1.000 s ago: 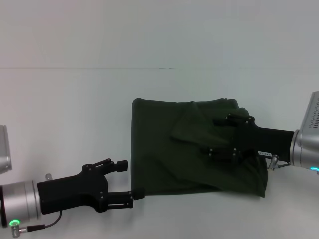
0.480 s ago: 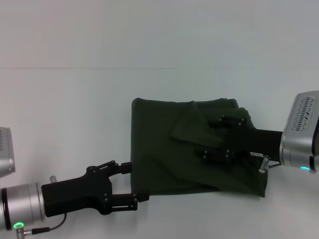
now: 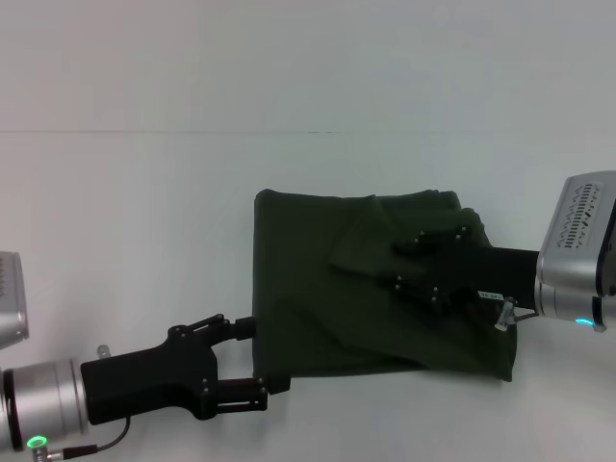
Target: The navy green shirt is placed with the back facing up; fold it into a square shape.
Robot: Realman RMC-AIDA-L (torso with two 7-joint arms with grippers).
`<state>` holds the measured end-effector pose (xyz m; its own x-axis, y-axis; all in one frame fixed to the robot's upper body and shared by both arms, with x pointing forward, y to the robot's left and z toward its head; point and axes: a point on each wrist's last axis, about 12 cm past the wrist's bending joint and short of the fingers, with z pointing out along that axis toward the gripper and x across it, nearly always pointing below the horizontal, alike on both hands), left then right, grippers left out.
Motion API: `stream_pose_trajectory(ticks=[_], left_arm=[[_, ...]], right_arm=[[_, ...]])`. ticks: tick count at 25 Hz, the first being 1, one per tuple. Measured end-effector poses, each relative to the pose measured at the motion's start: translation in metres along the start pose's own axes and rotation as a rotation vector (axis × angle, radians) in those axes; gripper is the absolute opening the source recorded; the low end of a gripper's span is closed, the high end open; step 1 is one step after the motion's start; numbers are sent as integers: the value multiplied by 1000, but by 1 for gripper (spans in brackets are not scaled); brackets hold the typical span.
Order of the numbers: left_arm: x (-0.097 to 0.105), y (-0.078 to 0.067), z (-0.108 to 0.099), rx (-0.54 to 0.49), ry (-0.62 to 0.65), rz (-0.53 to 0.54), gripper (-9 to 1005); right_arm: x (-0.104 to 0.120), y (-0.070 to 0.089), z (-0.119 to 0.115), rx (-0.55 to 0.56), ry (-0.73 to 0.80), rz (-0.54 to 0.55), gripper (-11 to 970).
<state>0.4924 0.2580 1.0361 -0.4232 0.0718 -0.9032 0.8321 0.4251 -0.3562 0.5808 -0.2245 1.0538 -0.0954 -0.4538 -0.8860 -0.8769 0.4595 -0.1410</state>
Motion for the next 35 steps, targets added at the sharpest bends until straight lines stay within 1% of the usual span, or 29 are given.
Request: stream_pose_trajectory(ticks=[4, 11, 15, 18, 19, 25, 29, 35], left_arm=[[0, -1, 0, 9, -3, -2, 949], [1, -3, 2, 13, -7, -5, 949], [0, -3, 3, 13, -7, -4, 949], [0, -3, 3, 14, -8, -4, 949], [0, -3, 3, 14, -8, -4, 949], [0, -3, 3, 12, -12, -5, 949], [0, -3, 3, 12, -15, -7, 949], [0, -3, 3, 11, -17, -8, 949]], right_arm=[[0, 0, 0, -1, 0, 3, 528], [0, 0, 0, -1, 0, 6, 226], [0, 0, 0, 0, 0, 29, 40], [-1, -4, -2, 24, -8, 67, 19], [-1, -8, -5, 54, -21, 101, 12], [-3, -17, -12, 104, -33, 150, -2], [-6, -12, -11, 61, -35, 110, -1], [-13, -6, -4, -3, -4, 12, 87]])
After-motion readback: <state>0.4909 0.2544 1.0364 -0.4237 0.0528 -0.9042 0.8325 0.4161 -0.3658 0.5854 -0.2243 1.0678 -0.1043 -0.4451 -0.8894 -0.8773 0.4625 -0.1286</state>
